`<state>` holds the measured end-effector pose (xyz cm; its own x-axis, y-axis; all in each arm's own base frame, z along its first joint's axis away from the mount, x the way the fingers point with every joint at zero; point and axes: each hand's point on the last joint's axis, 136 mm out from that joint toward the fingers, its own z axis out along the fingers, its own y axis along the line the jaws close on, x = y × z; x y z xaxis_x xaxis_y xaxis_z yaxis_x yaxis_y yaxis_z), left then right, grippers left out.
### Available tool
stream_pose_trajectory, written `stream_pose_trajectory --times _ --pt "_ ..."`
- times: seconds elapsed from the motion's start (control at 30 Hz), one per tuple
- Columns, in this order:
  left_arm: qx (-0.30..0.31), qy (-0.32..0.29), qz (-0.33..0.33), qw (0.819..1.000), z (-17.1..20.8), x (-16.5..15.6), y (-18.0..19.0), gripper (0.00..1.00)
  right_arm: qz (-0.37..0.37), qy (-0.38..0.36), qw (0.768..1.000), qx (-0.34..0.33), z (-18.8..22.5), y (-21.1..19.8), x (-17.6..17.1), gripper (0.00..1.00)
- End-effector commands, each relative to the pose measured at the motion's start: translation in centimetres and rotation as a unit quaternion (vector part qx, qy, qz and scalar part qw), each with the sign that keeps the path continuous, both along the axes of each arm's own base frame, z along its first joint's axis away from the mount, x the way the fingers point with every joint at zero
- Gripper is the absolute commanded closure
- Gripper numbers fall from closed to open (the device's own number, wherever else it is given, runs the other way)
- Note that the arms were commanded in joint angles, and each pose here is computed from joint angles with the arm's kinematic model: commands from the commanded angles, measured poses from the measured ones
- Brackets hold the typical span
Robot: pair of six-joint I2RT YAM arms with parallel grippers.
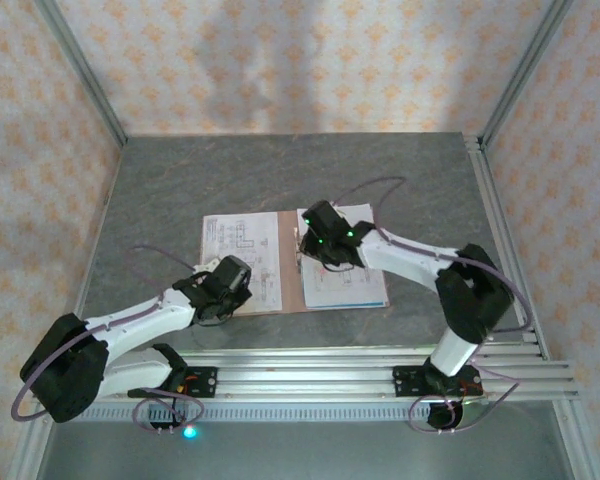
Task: Put the files into the folder
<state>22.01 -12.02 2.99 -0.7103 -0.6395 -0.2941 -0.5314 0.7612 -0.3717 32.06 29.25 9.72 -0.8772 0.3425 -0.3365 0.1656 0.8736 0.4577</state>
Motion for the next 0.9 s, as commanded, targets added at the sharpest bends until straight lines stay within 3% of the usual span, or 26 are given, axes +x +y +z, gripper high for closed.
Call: stream_pose_trajectory --times 0.0,0.1,0.27,0.5,0.87 --pt "0.024 0.014 -0.006 1.0 -0.5 -0.8 1.2 0.97 0.015 -0.004 0.998 -0.061 -0.4 -0.9 2.1 0.86" --pt "0.037 0.025 -0.007 0.999 -0.9 -1.1 1.7 0.96 0.02 -0.008 0.997 -0.068 -0.3 -0.3 4.5 0.96" --pt "0.071 0.053 -0.008 0.996 -1.7 -1.7 2.6 0.96 0.038 -0.008 0.997 -0.069 -1.0 0.8 7.7 1.0" --pt "0.101 0.089 -0.01 0.991 -2.9 -2.3 3.1 0.96 0.07 -0.008 0.995 -0.071 -2.2 2.9 10.4 1.0" --pt "0.093 0.084 -0.007 0.992 -2.8 -2.0 2.9 0.97 0.068 0.015 0.996 -0.063 -4.7 3.0 11.7 1.0"
